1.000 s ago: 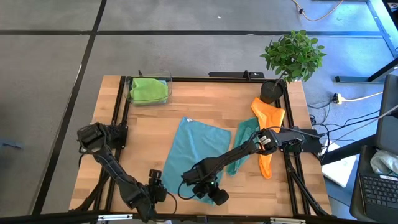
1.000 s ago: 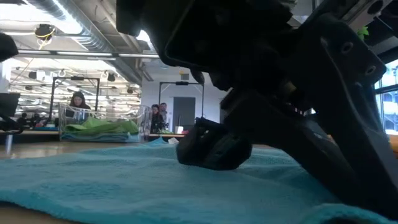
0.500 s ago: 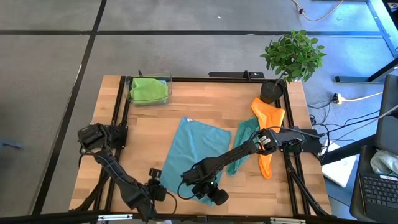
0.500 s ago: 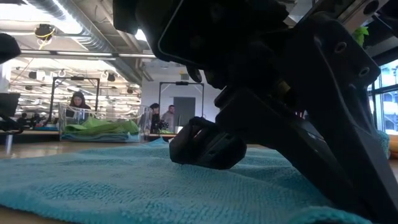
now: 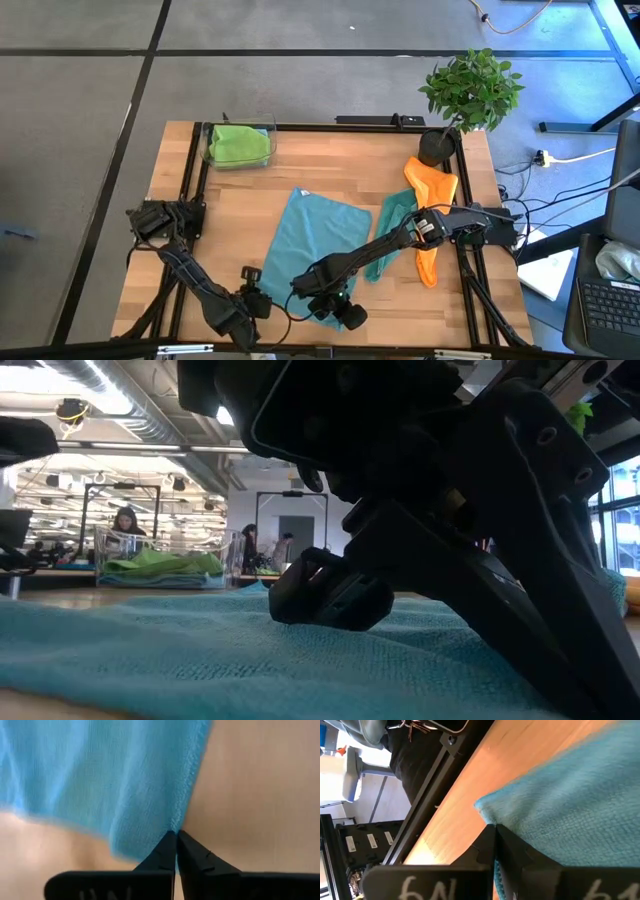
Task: Fold microfiber towels
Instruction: Fold the light blue microfiber cloth
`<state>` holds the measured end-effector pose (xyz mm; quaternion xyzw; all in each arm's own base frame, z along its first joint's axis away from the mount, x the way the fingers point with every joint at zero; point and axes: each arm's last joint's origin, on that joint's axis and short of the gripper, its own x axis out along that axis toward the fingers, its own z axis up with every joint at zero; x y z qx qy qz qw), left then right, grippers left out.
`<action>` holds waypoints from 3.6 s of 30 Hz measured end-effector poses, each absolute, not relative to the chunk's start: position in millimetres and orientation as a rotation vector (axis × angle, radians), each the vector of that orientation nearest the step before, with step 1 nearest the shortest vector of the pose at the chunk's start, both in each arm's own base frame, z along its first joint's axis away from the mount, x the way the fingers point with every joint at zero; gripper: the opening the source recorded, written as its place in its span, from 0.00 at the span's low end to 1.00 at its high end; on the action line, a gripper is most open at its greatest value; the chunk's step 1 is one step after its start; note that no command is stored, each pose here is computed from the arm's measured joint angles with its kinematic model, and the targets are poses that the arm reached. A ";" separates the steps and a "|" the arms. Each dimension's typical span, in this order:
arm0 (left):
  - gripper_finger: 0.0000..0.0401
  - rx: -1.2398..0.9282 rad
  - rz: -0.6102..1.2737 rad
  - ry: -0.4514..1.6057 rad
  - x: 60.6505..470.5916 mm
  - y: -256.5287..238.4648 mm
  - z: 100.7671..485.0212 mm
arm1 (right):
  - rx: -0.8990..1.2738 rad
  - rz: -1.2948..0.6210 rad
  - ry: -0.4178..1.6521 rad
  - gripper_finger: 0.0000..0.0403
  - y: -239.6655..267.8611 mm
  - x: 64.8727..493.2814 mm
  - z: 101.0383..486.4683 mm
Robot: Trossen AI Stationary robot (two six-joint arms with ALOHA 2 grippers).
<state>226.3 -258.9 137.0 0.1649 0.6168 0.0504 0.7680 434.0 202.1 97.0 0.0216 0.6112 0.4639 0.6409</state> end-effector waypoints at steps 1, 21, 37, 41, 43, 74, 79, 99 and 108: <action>0.00 0.372 0.119 1.365 225.8 -258.9 141.3 | 0.047 1.060 1.390 0.04 202.5 434.9 98.8; 0.00 0.230 0.305 1.332 204.1 -284.2 184.3 | -0.548 0.508 1.417 0.03 229.1 434.1 154.7; 0.00 -0.109 0.134 1.185 237.2 -303.9 185.5 | -0.781 0.184 1.514 0.04 302.2 355.4 161.7; 0.00 -0.077 0.117 1.180 246.1 -299.0 189.2 | -0.913 0.103 1.496 0.04 308.2 340.8 164.9; 0.00 -0.040 0.114 1.176 250.3 -295.4 191.4 | -0.956 0.055 1.471 0.04 308.5 338.3 166.4; 0.00 0.517 0.707 1.146 272.8 -193.5 206.1 | -0.904 -0.308 1.275 0.04 159.8 313.8 174.1; 0.00 0.557 0.751 1.223 275.5 -170.8 189.1 | -0.925 -0.284 1.288 0.04 141.3 316.8 155.6; 0.10 0.572 0.844 1.264 277.3 -130.5 155.6 | -0.688 -0.260 1.376 0.04 76.5 339.3 135.0; 0.29 0.558 0.884 1.267 283.3 -117.5 155.9 | -0.642 -0.232 1.353 0.15 69.7 345.7 134.7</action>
